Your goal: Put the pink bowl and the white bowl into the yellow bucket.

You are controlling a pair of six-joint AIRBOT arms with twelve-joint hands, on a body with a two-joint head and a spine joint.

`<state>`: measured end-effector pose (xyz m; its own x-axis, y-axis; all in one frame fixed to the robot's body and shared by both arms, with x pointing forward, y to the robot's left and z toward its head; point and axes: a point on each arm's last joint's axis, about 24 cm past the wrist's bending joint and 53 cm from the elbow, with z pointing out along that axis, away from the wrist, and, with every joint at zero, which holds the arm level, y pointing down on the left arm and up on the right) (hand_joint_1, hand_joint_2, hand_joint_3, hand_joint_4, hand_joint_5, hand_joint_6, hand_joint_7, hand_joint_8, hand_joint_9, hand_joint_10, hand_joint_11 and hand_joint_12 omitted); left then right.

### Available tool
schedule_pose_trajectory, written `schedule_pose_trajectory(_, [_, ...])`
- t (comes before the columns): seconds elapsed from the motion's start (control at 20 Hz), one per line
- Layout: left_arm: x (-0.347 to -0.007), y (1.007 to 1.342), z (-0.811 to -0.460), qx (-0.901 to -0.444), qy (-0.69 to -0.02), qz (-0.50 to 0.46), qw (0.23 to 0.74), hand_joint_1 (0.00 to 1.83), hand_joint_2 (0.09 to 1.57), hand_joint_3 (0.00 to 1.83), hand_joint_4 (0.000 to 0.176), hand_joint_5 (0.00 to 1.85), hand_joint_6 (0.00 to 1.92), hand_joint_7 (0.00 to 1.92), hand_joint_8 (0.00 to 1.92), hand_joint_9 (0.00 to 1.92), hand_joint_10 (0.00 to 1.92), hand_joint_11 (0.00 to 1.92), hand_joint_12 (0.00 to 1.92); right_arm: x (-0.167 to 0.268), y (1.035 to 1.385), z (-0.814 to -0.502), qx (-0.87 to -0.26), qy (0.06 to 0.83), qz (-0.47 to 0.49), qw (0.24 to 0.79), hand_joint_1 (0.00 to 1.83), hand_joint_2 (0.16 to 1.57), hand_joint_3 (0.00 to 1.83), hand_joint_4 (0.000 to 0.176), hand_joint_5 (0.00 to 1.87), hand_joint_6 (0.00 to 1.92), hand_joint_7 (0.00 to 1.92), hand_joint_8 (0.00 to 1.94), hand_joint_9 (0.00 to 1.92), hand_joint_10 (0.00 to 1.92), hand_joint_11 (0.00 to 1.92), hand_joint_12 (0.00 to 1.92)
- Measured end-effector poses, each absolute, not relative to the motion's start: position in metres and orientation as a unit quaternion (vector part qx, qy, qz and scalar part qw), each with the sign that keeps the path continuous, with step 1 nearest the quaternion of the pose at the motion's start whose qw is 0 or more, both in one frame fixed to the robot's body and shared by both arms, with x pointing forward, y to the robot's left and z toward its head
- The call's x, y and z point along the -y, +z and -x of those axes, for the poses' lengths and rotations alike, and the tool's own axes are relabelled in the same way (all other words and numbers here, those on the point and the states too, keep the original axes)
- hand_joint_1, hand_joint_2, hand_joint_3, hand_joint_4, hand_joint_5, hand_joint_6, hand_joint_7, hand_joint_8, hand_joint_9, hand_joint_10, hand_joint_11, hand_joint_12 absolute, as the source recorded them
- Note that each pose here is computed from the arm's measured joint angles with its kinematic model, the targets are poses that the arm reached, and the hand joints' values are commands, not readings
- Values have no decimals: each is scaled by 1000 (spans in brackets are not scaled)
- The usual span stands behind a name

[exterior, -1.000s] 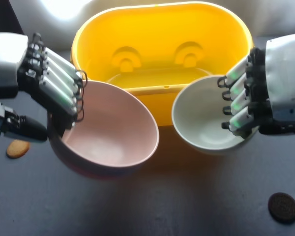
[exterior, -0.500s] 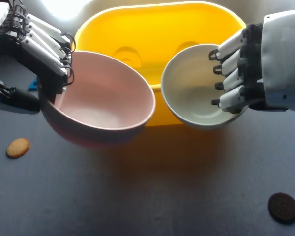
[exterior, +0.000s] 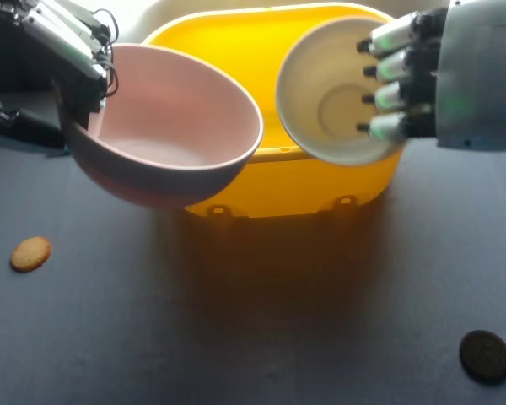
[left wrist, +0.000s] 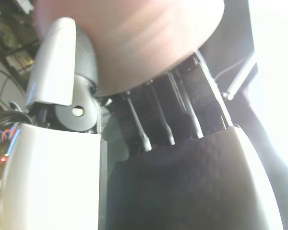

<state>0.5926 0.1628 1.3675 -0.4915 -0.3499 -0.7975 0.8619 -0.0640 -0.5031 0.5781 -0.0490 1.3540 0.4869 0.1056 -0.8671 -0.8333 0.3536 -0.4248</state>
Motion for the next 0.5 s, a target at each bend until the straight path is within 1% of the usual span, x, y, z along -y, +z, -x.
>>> schedule_pose_trajectory(0.05, [-162, 1369, -593, -521, -689, -244, 441, 1484, 1130, 0, 0, 912, 1036, 974, 1010, 910, 1128, 595, 1586, 49, 1361, -583, -376, 307, 462, 742, 1402, 1014, 1, 0, 1084, 745, 1272, 430, 1168, 803, 925, 882])
schedule_pose_trajectory(0.1, [-161, 1370, -594, -521, -688, -246, 442, 1481, 1136, 1, 0, 902, 1079, 973, 1014, 888, 1132, 571, 1608, 51, 1364, -585, -372, 301, 457, 750, 1398, 1029, 1, 0, 1056, 796, 1213, 546, 1131, 853, 889, 889])
schedule_pose_trajectory(0.15, [-162, 1372, -596, -520, -688, -244, 444, 1393, 1128, 0, 0, 911, 1079, 992, 997, 857, 1171, 594, 1252, 53, 1365, -588, -369, 293, 456, 755, 1395, 1040, 0, 0, 1028, 855, 1171, 609, 1115, 883, 877, 920])
schedule_pose_trajectory(0.2, [-162, 1375, -599, -518, -687, -240, 449, 1465, 1119, 1, 0, 937, 1045, 1017, 946, 906, 1054, 605, 1511, 54, 1364, -591, -370, 285, 455, 758, 1392, 1048, 1, 0, 1037, 863, 1117, 675, 1098, 914, 868, 938])
schedule_pose_trajectory(0.25, [-162, 1378, -602, -515, -688, -239, 453, 1480, 1116, 0, 0, 951, 1007, 1026, 930, 920, 1035, 612, 1568, 55, 1363, -594, -372, 280, 455, 759, 1394, 1040, 0, 0, 1062, 816, 1142, 631, 1117, 891, 882, 928])
schedule_pose_trajectory(0.3, [-158, 1381, -604, -511, -689, -240, 454, 1394, 1123, 3, 0, 919, 1016, 999, 1013, 859, 1193, 595, 1277, 54, 1364, -596, -370, 275, 455, 762, 1397, 1031, 1, 0, 1063, 800, 1173, 587, 1138, 864, 885, 919])
schedule_pose_trajectory(0.35, [-154, 1382, -606, -510, -690, -243, 453, 1466, 1131, 0, 0, 913, 1028, 990, 1041, 880, 1142, 580, 1521, 54, 1366, -598, -368, 275, 451, 765, 1399, 1028, 0, 0, 1062, 794, 1201, 539, 1152, 845, 895, 906])
schedule_pose_trajectory(0.4, [-150, 1383, -607, -509, -690, -244, 453, 1480, 1133, 0, 0, 909, 1045, 989, 1025, 884, 1131, 576, 1584, 54, 1369, -600, -365, 277, 446, 769, 1402, 1014, 1, 0, 1089, 754, 1236, 490, 1185, 780, 929, 894])
schedule_pose_trajectory(0.45, [-146, 1384, -608, -509, -689, -248, 453, 1482, 1136, 0, 0, 898, 1058, 983, 1036, 885, 1133, 571, 1600, 53, 1371, -603, -364, 279, 441, 771, 1403, 1011, 1, 0, 1100, 736, 1247, 479, 1183, 777, 935, 891])
schedule_pose_trajectory(0.5, [-141, 1383, -611, -509, -687, -251, 453, 1392, 1132, 0, 0, 906, 1088, 984, 1009, 846, 1189, 586, 1266, 54, 1374, -610, -362, 272, 437, 777, 1401, 1021, 0, 0, 1065, 787, 1237, 519, 1157, 805, 906, 909])
